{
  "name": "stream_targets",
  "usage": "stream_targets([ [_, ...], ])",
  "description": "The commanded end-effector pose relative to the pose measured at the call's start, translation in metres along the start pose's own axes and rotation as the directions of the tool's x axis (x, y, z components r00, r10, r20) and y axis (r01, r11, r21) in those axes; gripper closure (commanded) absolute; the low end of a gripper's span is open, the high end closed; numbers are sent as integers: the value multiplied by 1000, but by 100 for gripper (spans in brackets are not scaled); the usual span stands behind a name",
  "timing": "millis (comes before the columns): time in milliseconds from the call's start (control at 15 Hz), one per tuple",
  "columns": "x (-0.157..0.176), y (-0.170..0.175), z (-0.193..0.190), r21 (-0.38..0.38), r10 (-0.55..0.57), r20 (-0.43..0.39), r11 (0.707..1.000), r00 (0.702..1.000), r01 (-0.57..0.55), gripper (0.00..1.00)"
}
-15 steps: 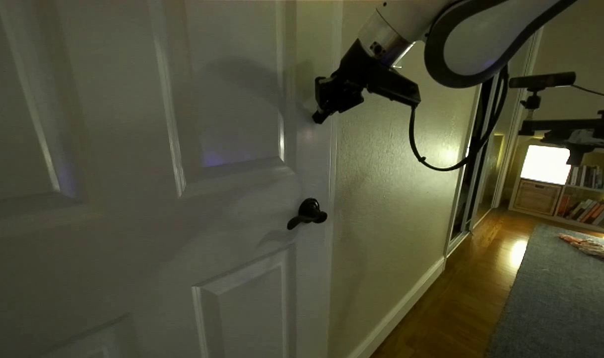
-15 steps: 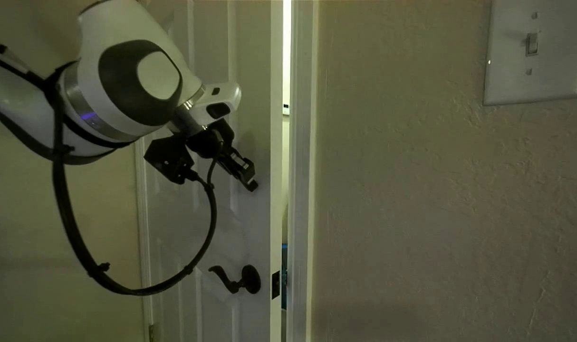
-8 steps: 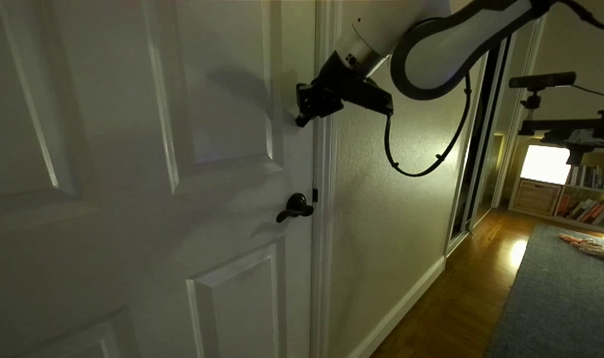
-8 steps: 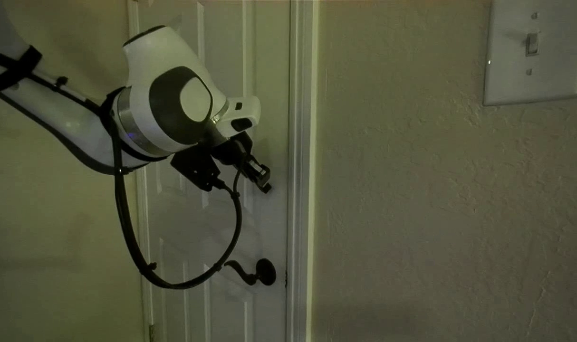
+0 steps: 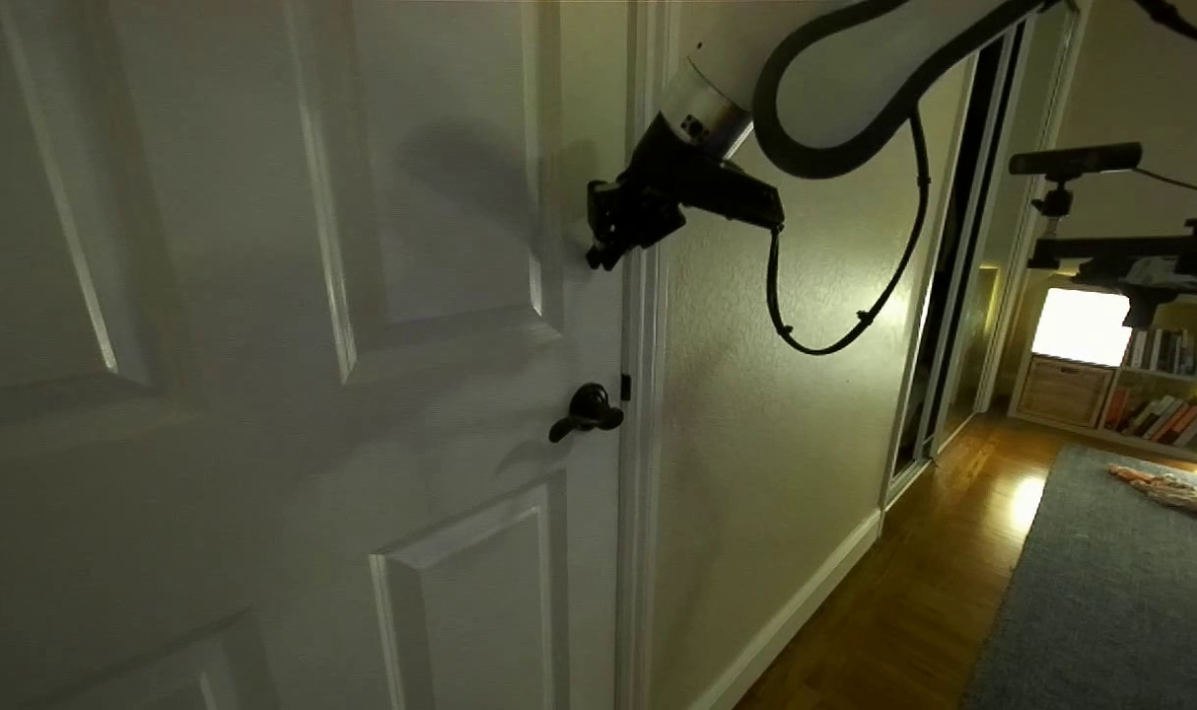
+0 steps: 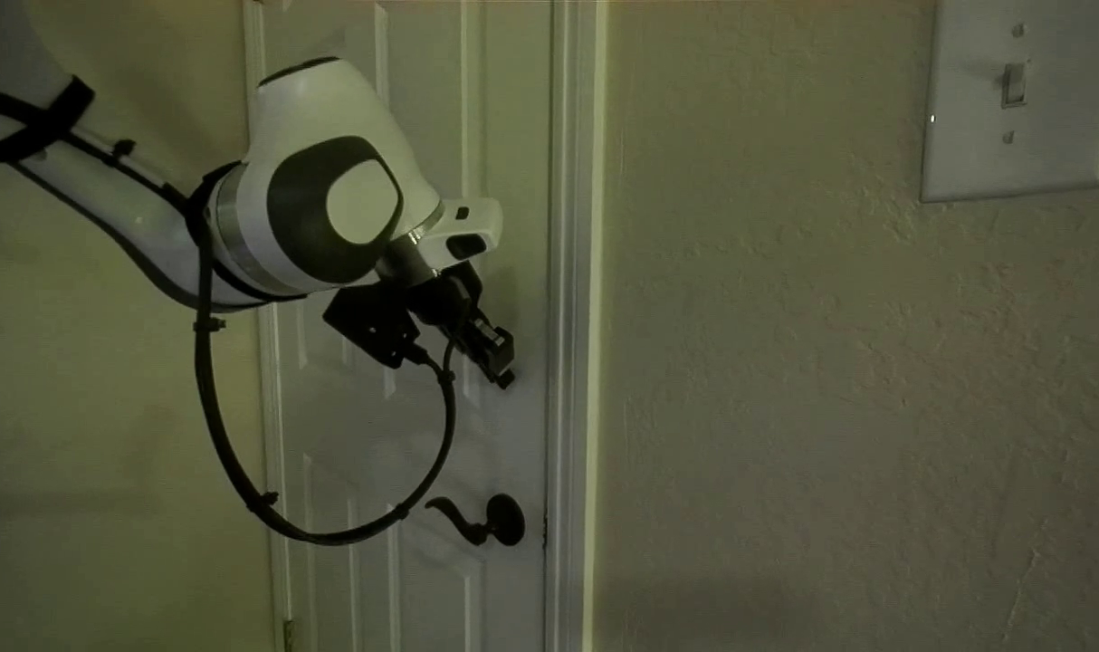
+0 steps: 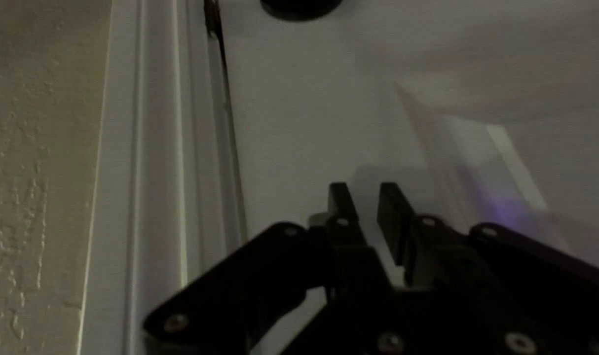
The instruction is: Close the door
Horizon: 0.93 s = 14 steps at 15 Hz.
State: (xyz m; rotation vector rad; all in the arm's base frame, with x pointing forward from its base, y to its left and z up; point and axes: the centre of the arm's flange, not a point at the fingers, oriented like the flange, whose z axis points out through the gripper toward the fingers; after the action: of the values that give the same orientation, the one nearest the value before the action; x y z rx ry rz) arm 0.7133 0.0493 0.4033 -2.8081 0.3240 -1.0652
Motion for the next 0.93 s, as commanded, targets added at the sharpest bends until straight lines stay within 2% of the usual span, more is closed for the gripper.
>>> stream_targets([
  [0,-29,9,-26,-14,-53,161,998,986,56,49],
  [200,-61,16,-47,-30,-85,277,995,957,96,31],
  [467,-100,39,-87,-65,-121,411,985,903,161,5],
  [533,-109,46,-100,-70,-130,444,981,887,179,1],
  [733,-133,66,-130,-92,-136,523,973,841,214,0],
  [867,-146,77,-149,-102,-125,555,971,822,217,0],
])
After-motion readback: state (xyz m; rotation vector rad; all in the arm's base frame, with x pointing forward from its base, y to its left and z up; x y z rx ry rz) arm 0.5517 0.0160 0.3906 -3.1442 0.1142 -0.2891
